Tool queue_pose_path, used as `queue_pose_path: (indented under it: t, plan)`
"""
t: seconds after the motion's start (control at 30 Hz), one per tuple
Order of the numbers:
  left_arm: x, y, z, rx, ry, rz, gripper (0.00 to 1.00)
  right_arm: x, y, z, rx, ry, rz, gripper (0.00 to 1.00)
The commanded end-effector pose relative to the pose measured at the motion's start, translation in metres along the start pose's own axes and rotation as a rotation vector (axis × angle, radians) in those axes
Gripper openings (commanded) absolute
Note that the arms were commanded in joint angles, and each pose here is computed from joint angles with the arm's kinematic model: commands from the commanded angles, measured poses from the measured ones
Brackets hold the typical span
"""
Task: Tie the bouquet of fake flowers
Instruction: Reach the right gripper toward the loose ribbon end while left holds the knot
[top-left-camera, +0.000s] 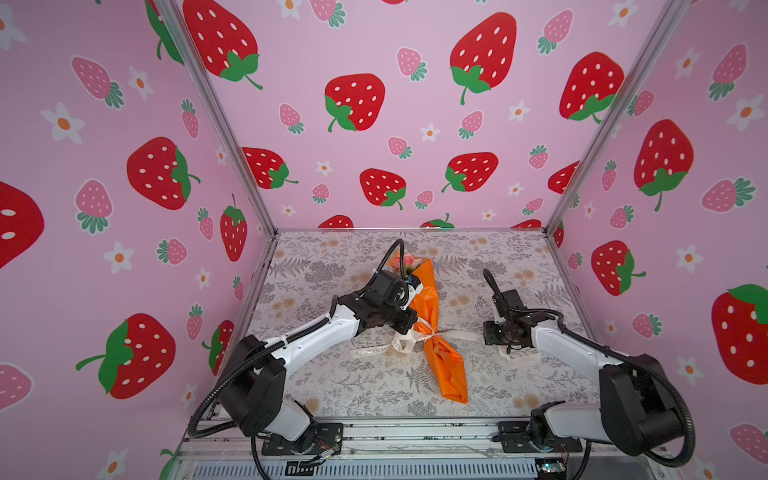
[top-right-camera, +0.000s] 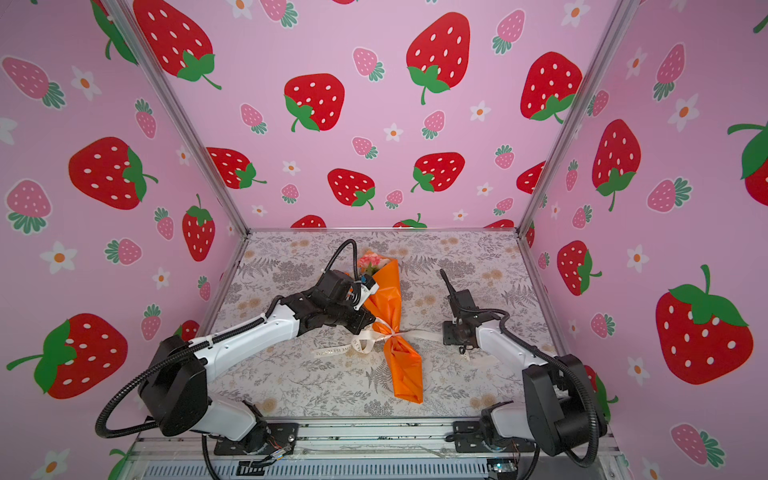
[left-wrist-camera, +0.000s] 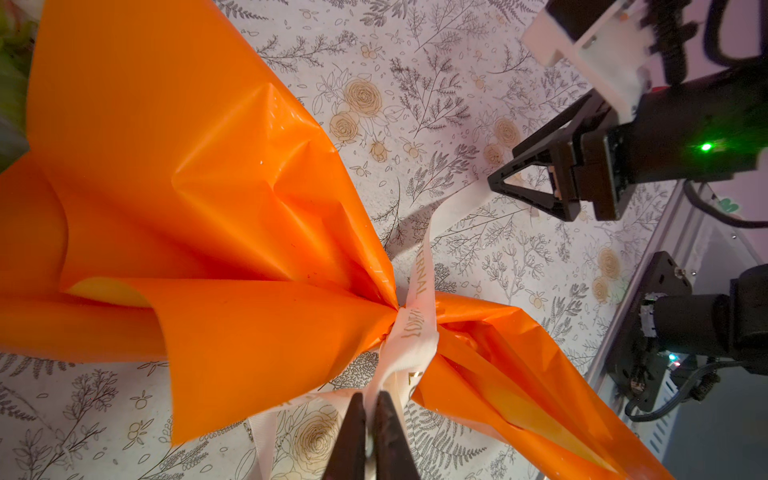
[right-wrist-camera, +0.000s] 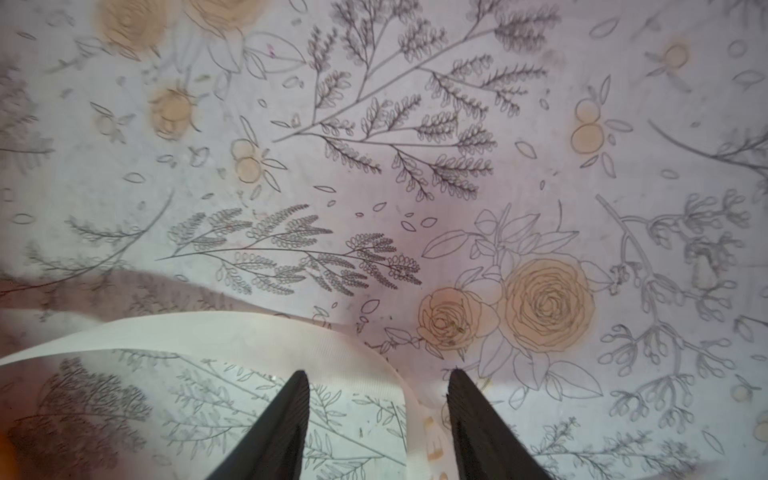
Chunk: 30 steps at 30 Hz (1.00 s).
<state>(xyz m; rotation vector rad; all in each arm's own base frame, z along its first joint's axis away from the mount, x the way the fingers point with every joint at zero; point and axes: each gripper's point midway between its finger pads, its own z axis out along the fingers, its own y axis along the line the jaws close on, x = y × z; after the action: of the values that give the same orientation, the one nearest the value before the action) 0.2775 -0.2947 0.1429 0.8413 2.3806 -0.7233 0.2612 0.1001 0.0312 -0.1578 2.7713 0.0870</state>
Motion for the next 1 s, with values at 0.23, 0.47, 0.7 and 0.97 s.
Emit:
queue_pose_path:
  t: [0.23,0.47,0.7,0.97]
  plan:
    - [-0.004,-0.008,0.003,0.044,0.006,-0.005,0.11,0.013,0.019,0.003,-0.124,0.046,0.005,0.17]
    - [-0.006,-0.010,0.004,0.057,-0.003,-0.018,0.10,-0.039,0.074,-0.073,-0.430,-0.223,-0.132,0.00]
    - [-0.011,-0.008,0.007,0.050,-0.023,-0.057,0.10,-0.045,0.152,-0.229,-0.887,-0.599,-0.421,0.00]
    - [-0.017,-0.007,0.009,0.048,-0.036,-0.077,0.10,-0.006,0.161,-0.270,-1.043,-0.620,-0.578,0.00]
